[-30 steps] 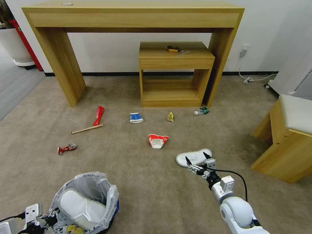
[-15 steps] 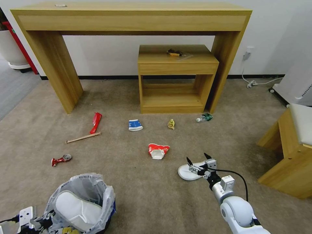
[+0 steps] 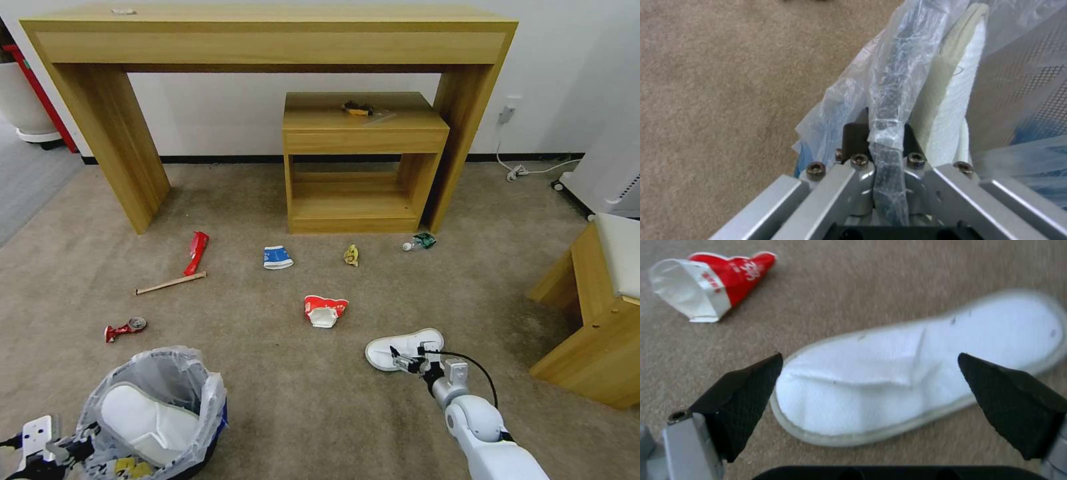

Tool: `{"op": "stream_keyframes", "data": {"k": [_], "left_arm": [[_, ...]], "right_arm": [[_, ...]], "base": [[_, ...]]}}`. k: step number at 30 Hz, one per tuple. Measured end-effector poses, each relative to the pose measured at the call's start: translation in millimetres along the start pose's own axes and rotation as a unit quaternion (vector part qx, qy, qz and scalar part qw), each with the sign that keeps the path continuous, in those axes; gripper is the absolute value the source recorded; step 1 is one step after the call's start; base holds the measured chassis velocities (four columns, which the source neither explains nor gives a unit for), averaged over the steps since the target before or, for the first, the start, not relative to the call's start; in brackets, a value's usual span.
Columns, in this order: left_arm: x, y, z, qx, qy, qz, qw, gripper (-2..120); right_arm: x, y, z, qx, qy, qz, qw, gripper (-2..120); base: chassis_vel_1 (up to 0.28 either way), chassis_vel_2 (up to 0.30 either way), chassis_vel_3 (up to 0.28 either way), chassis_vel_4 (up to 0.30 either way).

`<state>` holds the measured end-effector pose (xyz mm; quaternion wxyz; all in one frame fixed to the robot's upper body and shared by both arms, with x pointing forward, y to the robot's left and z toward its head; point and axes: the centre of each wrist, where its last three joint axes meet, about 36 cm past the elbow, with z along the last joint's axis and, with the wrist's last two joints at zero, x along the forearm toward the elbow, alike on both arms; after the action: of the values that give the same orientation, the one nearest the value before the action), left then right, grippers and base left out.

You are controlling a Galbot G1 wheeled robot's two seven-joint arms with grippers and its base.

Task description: Pick up the trash bin and place the garbage on the floor into it.

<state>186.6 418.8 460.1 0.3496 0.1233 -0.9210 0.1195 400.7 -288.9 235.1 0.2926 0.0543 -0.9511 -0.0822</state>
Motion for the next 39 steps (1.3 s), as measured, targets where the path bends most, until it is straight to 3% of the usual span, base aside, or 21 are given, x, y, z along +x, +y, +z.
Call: {"op": "stream_keyframes", "data": {"k": [11, 15, 19, 32, 39], "left_arm": [[-4.0, -9.2, 4.1, -0.005, 0.008, 0.006, 0.9999, 0], [-5.2, -13.9, 5.9, -0.009, 0.011, 0.010, 0.9999, 0], [-6.1, -18.8, 6.5, -0.013, 0.011, 0.013, 0.9998, 0], [-5.8, -22.1, 3.7, -0.019, 0.007, 0.016, 0.9997, 0], [-8.0, -25.4, 2.4, -0.022, 0.005, 0.019, 0.9996, 0]], "right_arm": [[-18.1, -12.8, 5.8, -0.013, 0.018, 0.036, 0.999, 97], [-24.2, -19.2, 9.9, -0.006, 0.018, 0.037, 0.999, 87], [-31.2, -17.6, 11.5, 0.004, 0.016, 0.027, 0.999, 68], [-48.1, -13.2, 19.7, 0.010, 0.027, 0.015, 0.999, 65], [-51.3, -15.2, 23.8, 0.010, 0.027, 0.017, 0.999, 42]], "base": [[0.000, 0.000, 0.000, 0.000], [0.000, 0.000, 0.000, 0.000], [0.000, 0.000, 0.000, 0.000], [0.000, 0.000, 0.000, 0.000], [0.000, 0.000, 0.000, 0.000]]}}
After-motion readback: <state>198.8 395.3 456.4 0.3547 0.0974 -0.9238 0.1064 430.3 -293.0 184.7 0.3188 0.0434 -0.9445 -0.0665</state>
